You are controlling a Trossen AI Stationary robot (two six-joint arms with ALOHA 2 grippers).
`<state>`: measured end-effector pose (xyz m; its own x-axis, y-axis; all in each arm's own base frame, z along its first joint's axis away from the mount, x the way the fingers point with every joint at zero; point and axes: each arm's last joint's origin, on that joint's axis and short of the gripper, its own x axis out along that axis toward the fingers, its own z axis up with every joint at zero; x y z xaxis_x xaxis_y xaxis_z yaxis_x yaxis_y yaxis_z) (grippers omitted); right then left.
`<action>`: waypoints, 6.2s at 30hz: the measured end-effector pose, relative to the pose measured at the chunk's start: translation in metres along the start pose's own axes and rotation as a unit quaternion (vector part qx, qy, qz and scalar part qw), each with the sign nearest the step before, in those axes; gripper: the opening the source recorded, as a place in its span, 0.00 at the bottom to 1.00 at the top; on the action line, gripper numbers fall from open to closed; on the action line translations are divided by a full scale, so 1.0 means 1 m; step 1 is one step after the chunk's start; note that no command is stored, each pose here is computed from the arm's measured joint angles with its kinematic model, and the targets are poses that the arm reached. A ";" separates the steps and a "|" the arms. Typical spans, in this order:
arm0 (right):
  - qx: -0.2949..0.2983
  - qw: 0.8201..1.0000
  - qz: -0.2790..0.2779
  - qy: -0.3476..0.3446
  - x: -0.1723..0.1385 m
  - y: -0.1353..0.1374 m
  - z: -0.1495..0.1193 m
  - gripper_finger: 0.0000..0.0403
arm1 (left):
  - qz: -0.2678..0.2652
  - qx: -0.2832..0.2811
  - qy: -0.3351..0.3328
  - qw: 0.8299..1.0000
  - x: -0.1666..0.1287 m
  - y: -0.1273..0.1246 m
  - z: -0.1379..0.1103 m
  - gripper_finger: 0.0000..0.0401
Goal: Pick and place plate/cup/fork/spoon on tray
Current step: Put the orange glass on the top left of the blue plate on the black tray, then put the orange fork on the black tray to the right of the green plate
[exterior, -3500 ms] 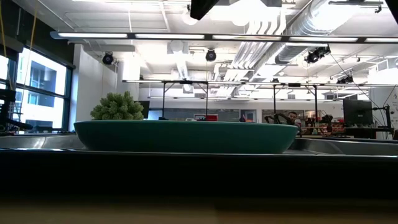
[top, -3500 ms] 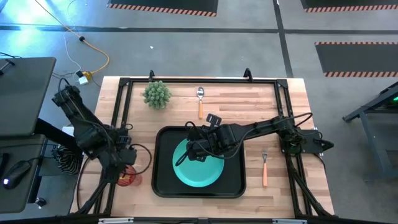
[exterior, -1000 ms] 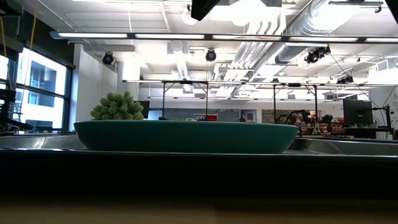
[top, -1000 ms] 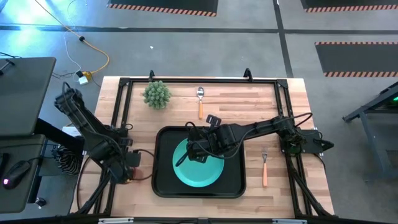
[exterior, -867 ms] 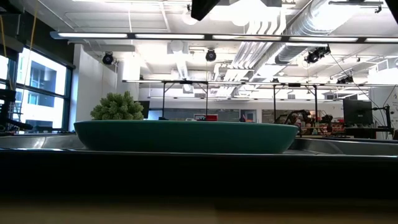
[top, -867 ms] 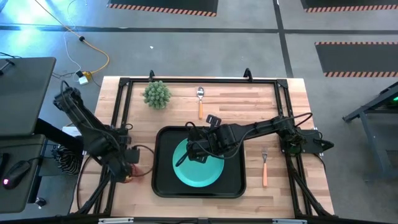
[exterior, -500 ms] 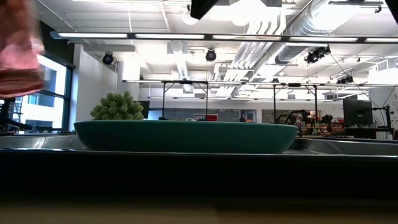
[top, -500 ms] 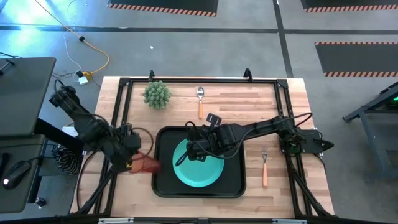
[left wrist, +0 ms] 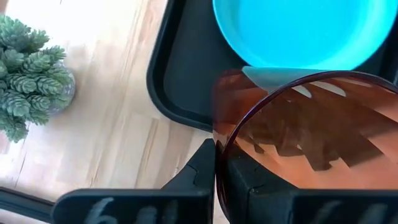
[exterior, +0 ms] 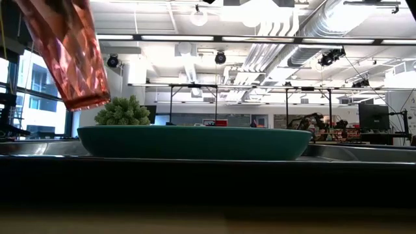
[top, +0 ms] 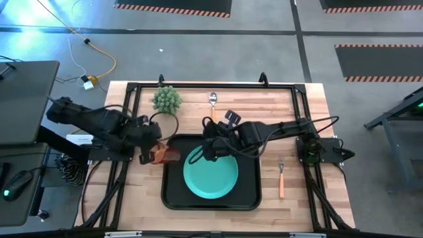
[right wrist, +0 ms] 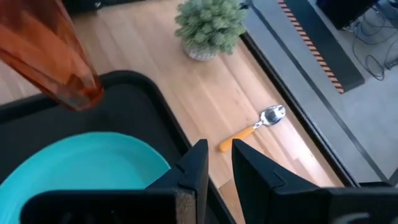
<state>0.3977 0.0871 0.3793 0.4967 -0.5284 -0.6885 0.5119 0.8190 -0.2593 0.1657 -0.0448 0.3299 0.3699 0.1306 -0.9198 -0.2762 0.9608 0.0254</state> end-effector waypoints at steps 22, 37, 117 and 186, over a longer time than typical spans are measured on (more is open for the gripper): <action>0.049 0.999 -0.010 0.006 0.003 -0.019 0.007 0.16 | 0.004 0.005 0.073 0.997 0.057 0.041 0.051 0.01; 0.056 0.998 -0.012 0.008 0.003 -0.020 0.006 0.16 | -0.006 0.038 0.130 0.991 0.087 0.036 0.061 0.01; 0.152 0.980 0.031 0.122 -0.022 0.017 -0.036 0.16 | 0.018 -0.026 -0.130 0.991 -0.066 0.061 0.042 0.29; 0.466 0.792 -0.026 0.393 -0.003 -0.033 -0.321 0.42 | 0.039 -0.105 -0.188 0.976 -0.076 0.069 0.021 0.29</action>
<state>0.1547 0.1337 0.1724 0.0564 0.0460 -0.9974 0.9945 0.0858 0.0601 0.1374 0.0163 0.4094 0.6295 0.3196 -0.7082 -0.4768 0.8786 -0.0274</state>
